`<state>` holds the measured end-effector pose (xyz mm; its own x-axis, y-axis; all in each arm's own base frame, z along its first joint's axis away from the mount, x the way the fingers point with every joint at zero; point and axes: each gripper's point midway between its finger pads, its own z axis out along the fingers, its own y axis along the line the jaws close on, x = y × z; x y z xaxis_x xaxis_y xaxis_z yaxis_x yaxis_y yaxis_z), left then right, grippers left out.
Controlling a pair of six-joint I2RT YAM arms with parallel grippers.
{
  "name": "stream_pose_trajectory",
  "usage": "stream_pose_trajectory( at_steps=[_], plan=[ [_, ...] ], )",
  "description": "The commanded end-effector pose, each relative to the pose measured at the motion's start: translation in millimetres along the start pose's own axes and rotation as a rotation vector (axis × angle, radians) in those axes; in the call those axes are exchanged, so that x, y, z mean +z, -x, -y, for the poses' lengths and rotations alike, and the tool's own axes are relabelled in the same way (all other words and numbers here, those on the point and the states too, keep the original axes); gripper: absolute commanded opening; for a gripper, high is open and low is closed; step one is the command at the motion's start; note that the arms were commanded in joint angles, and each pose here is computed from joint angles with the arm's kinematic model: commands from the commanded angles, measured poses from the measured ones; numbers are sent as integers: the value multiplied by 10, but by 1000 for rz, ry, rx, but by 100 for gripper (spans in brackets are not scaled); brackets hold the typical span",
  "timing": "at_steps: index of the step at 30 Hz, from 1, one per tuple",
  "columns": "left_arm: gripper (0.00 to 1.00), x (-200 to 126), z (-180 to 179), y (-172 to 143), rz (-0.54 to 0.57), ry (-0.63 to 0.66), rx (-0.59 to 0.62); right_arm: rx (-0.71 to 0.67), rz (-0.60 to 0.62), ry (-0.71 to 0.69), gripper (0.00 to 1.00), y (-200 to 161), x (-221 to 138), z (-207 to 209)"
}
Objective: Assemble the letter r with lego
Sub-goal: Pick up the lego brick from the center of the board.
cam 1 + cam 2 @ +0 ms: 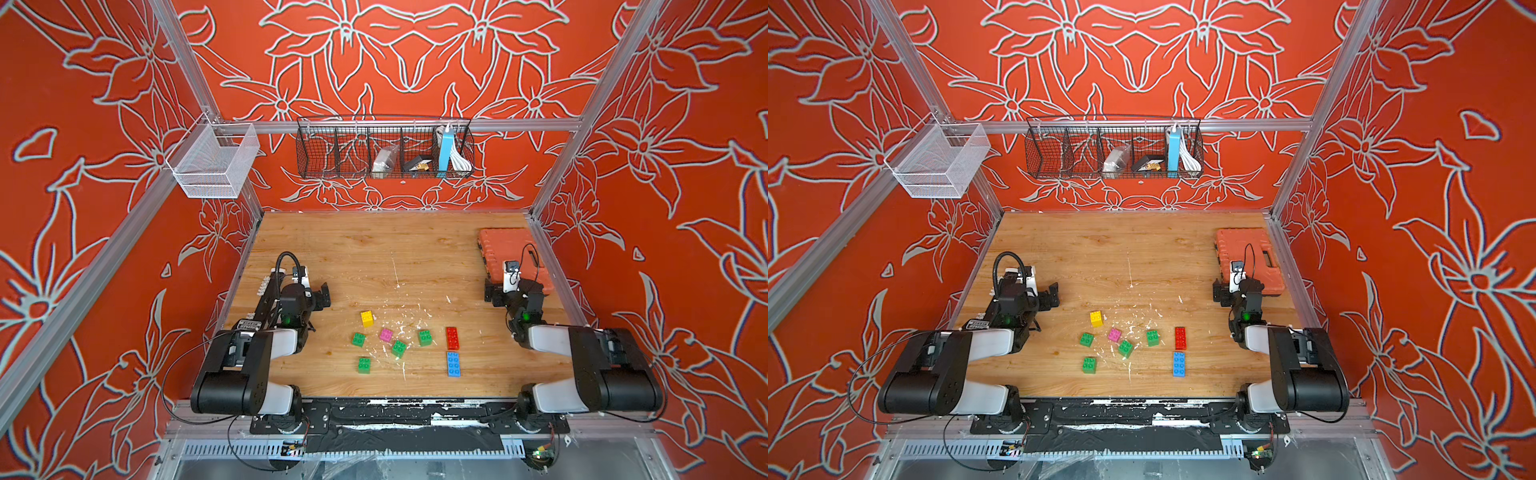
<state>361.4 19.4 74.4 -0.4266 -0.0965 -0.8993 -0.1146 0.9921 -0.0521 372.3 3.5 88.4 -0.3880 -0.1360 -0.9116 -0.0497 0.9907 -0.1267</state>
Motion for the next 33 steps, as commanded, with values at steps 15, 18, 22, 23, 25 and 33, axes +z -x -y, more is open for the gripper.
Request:
stream_pose_trajectory(
  at_steps=[15, 18, 22, 23, 25, 33],
  plan=[
    [99, -774, 295, 1076, 69, 44, 7, 674, -79, -315, 98, 525, -566, 573],
    [99, -1116, 389, 1203, 30, -36, -73, 521, -101, -53, 89, 823, -578, 202],
    [99, -1396, 349, 853, -175, -30, -169, 503, -269, 7, 92, 835, -772, 40],
    [99, -1441, 371, 745, -232, -36, -187, 492, -315, 58, 92, 812, -822, -64],
    [99, -1556, 547, 579, -345, -92, -169, 439, -436, 158, 90, 715, -979, -337],
    [99, -2037, 959, 204, -575, -174, -16, 33, -769, 574, 84, 196, -1878, -1668]
  ],
)
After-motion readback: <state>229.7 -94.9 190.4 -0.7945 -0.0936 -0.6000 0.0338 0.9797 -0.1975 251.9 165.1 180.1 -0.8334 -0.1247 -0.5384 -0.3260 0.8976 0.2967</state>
